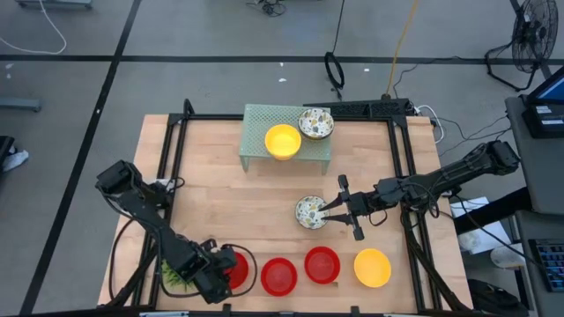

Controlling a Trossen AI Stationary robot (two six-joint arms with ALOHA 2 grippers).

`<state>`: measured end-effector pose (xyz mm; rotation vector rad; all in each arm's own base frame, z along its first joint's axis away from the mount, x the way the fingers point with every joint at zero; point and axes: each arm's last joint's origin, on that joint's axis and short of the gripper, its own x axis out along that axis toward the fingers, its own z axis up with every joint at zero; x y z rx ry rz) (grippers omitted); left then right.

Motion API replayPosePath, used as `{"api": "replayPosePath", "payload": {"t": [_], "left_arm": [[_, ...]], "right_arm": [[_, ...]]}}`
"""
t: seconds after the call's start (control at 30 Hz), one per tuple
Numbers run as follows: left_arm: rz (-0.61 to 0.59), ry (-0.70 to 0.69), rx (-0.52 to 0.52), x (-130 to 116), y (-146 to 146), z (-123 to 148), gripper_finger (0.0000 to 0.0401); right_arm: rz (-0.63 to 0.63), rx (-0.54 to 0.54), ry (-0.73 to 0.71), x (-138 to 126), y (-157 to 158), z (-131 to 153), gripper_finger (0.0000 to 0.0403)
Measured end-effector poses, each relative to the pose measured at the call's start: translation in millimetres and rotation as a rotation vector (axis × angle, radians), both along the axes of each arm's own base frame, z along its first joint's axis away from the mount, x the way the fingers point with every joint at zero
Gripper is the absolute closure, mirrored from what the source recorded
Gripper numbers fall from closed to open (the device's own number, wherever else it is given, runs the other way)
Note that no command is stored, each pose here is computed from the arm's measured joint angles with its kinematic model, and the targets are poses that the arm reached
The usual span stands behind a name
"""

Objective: Pick & Place Mini bowls
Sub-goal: Put the red bowl on the shelf

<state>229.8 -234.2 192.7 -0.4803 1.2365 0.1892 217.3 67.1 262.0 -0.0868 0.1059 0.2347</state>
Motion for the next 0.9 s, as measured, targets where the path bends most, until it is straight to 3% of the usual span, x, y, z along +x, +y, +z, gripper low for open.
{"api": "replayPosePath", "payload": {"t": [0.43,0.63,0.77,0.9], "left_arm": [[-0.138,-0.035,0.095,12.1,13.4,0.0,0.0242],[-0.183,-0.063,0.219,21.8,28.7,-0.2,0.0242],[-0.204,-0.016,0.305,22.6,41.0,-1.7,0.0242],[-0.208,0.059,0.280,21.3,46.9,-3.1,0.0242]], "right_arm": [[0.000,0.000,0.000,0.0,0.0,0.0,0.0314],[0.000,0.000,0.000,0.0,0.0,0.0,0.0314],[0.001,0.000,0.000,0.0,0.1,0.0,0.0314],[0.000,0.000,0.000,0.0,0.0,0.0,0.0314]]}}
